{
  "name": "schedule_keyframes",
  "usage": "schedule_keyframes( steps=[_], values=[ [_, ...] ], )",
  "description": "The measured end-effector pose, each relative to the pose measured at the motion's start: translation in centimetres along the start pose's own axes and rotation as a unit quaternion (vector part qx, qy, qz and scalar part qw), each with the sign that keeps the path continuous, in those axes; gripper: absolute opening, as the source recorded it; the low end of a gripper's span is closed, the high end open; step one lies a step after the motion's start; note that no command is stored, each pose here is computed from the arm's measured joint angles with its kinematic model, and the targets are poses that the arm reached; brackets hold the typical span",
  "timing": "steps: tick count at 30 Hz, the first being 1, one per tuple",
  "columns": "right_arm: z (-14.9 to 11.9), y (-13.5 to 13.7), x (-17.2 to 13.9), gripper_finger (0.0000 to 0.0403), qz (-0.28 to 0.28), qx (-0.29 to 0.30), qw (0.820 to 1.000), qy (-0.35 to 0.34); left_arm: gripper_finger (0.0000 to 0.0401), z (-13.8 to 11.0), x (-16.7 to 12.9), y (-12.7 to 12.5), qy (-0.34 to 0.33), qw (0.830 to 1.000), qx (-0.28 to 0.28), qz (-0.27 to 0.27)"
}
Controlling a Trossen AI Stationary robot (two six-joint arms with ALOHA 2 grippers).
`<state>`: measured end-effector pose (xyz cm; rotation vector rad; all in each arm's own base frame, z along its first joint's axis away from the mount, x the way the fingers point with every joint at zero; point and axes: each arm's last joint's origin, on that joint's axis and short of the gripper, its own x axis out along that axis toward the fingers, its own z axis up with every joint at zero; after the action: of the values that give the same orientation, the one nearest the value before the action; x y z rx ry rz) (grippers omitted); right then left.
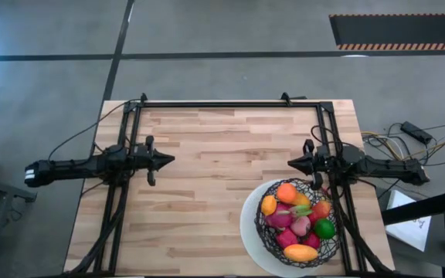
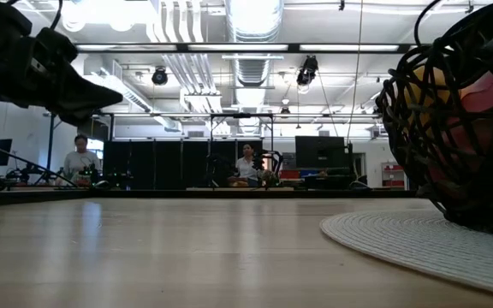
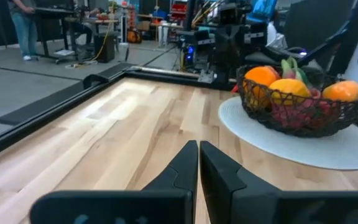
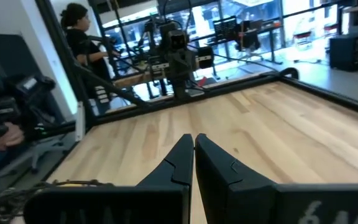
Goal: Build produce basket
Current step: Return to Home Position
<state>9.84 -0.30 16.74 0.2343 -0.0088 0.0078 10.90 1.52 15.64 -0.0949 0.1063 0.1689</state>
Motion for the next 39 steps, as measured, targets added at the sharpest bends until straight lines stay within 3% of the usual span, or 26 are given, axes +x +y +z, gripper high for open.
schedule_keyframes(
  steps=[26, 39],
  values=[
    [-0.1, -0.1, 0.0, 0.0009, -0.014, -0.017, 1.000, 0.001, 0.0000, -0.9, 0.6, 0.1, 0.053, 0.999, -0.002, 0.007],
    [-0.1, -0.1, 0.0, 0.0009, -0.014, -0.017, 1.000, 0.000, 0.0000, 1.5, -1.3, -0.1, -0.095, 0.995, -0.007, -0.007]
  ],
)
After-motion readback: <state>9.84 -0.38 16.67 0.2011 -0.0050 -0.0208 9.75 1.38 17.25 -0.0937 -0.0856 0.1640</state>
